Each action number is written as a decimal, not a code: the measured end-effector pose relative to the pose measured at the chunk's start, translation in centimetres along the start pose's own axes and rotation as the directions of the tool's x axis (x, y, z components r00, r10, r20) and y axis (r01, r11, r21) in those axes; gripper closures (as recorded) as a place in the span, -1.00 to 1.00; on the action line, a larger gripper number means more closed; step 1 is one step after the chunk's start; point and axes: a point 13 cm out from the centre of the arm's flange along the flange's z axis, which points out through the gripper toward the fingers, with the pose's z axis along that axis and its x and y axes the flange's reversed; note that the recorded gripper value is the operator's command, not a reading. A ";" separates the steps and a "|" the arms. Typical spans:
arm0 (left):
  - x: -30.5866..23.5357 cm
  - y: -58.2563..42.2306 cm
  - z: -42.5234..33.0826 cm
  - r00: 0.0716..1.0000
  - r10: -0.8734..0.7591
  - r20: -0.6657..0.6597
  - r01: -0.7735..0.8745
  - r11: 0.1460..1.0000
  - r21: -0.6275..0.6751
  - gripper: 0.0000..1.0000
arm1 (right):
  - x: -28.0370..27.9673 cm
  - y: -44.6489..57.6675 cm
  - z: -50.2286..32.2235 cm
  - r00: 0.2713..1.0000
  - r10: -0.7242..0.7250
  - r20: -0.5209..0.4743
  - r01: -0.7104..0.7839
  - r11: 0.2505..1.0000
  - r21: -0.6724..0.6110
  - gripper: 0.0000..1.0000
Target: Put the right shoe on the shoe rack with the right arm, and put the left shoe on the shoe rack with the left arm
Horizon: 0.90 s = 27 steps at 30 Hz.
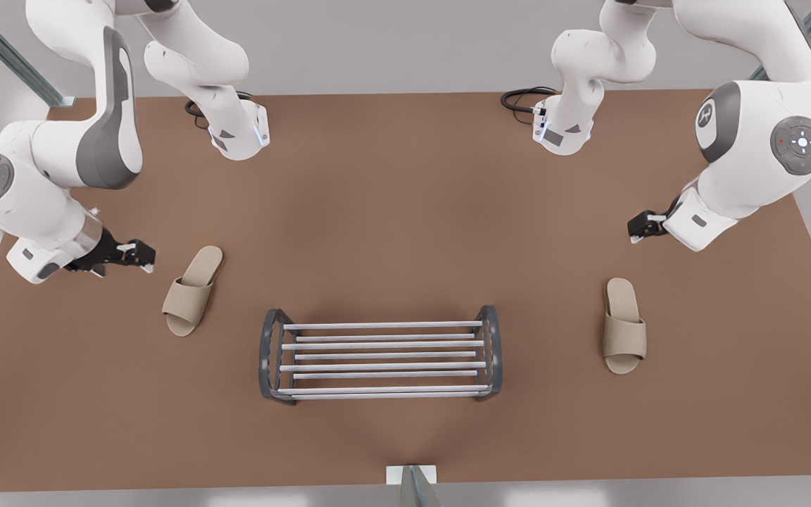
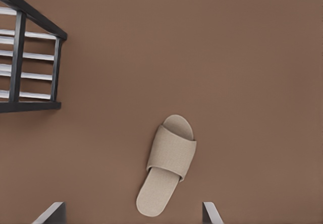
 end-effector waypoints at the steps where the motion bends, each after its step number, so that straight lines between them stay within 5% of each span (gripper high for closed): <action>1: -0.1 0.0 0.2 1.000 -0.002 -0.001 0.002 1.000 -0.001 -1.00 | -0.2 -0.2 0.3 1.000 0.011 0.008 -0.011 1.000 0.001 -1.00; 5: 2.2 1.2 6.5 0.991 -0.055 -0.122 0.060 0.997 0.039 -1.00 | -0.8 -0.5 1.1 0.999 0.041 0.035 -0.041 0.999 0.006 -1.00; 8: 7.5 2.6 19.5 0.911 -0.296 -0.286 0.381 0.870 0.313 -1.00 | -1.2 -0.4 1.4 0.997 0.048 0.059 -0.050 0.998 0.030 -1.00; 10: 9.5 4.4 24.5 0.801 -0.471 -0.369 0.598 0.632 0.492 -1.00 | -1.1 1.0 1.9 0.998 0.017 0.064 -0.022 0.996 0.083 -1.00; 12: 9.8 8.9 28.0 0.606 -0.670 -0.428 0.732 0.260 0.630 -1.00 | -0.8 4.1 3.0 0.997 -0.045 0.059 0.036 0.988 0.153 -1.00; 15: 13.9 21.3 33.3 0.127 -0.873 -0.471 0.652 -0.284 0.703 -1.00 | 0.4 10.5 3.0 0.980 -0.184 0.073 0.156 0.946 0.283 -1.00; 17: 19.4 30.3 36.0 -0.190 -0.876 -0.443 0.483 -0.476 0.735 -1.00 | 1.9 14.4 3.5 0.954 -0.292 0.066 0.244 0.887 0.392 -1.00; 18: 21.0 32.4 37.1 -0.274 -0.872 -0.407 0.439 -0.490 0.753 -1.00 | 2.5 16.5 3.8 0.935 -0.349 0.062 0.288 0.850 0.440 -1.00; 19: 19.3 30.2 37.8 -0.233 -0.906 -0.353 0.466 -0.422 0.778 -1.00 | 3.2 18.7 4.5 0.911 -0.408 0.053 0.334 0.809 0.484 -1.00; 21: 12.4 19.0 38.2 0.067 -0.976 -0.205 0.545 -0.136 0.828 -1.00 | 4.5 23.6 5.1 0.848 -0.527 0.052 0.416 0.723 0.551 -1.00; 23: 9.1 14.2 38.1 0.237 -0.970 -0.054 0.513 0.078 0.855 -1.00 | 6.3 28.5 6.4 0.750 -0.660 0.035 0.502 0.604 0.619 -1.00; 27: 8.0 14.8 37.4 0.276 -0.947 0.163 0.431 0.273 0.860 -1.00 | 10.6 39.1 7.0 0.413 -0.910 -0.040 0.612 0.245 0.752 -1.00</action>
